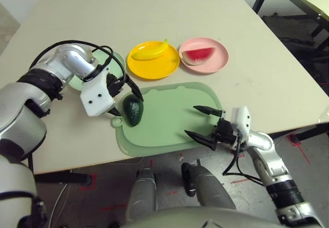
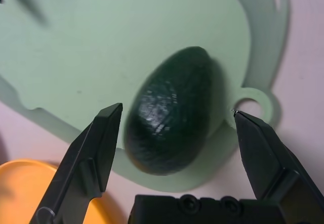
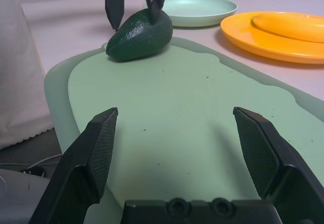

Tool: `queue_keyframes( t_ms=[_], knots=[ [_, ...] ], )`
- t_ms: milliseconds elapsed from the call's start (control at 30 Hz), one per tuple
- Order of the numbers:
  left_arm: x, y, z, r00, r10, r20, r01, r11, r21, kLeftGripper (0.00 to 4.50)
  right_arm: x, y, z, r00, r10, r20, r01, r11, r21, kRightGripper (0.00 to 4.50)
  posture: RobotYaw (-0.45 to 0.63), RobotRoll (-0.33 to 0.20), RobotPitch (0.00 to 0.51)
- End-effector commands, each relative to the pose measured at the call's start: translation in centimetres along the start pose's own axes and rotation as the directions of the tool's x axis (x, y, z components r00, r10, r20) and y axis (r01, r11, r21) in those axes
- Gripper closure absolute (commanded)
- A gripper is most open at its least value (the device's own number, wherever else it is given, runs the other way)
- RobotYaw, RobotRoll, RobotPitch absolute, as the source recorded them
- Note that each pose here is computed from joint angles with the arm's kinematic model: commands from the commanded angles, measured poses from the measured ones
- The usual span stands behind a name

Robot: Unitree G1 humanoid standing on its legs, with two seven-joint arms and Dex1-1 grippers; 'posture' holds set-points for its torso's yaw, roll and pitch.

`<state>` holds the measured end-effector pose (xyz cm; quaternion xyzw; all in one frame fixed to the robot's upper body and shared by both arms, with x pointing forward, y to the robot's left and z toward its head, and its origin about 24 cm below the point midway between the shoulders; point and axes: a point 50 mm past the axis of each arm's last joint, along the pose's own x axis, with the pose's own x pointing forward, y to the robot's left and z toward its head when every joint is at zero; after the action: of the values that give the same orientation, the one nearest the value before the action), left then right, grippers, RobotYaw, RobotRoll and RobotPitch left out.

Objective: Place the fruits into color-matched plates.

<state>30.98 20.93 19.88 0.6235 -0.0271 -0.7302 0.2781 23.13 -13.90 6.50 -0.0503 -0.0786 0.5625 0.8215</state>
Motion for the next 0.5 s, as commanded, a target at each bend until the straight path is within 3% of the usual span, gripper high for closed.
queue_keyframes(
  t_ms=[33,500],
  knots=[
    [0.41,-0.13,-0.03,1.000,-0.029,0.009,0.029,1.000,0.005,0.00,-0.18,0.28,-0.11,1.000,0.016,-0.021,-0.016,1.000,-0.012,0.04,-0.18,0.000,0.151],
    [1.30,-0.01,-0.45,1.000,-0.014,0.022,0.015,1.000,-0.013,0.00,-0.15,1.21,-0.07,1.000,0.022,-0.009,-0.022,1.000,-0.003,0.04,-0.19,0.000,0.154]
  ],
)
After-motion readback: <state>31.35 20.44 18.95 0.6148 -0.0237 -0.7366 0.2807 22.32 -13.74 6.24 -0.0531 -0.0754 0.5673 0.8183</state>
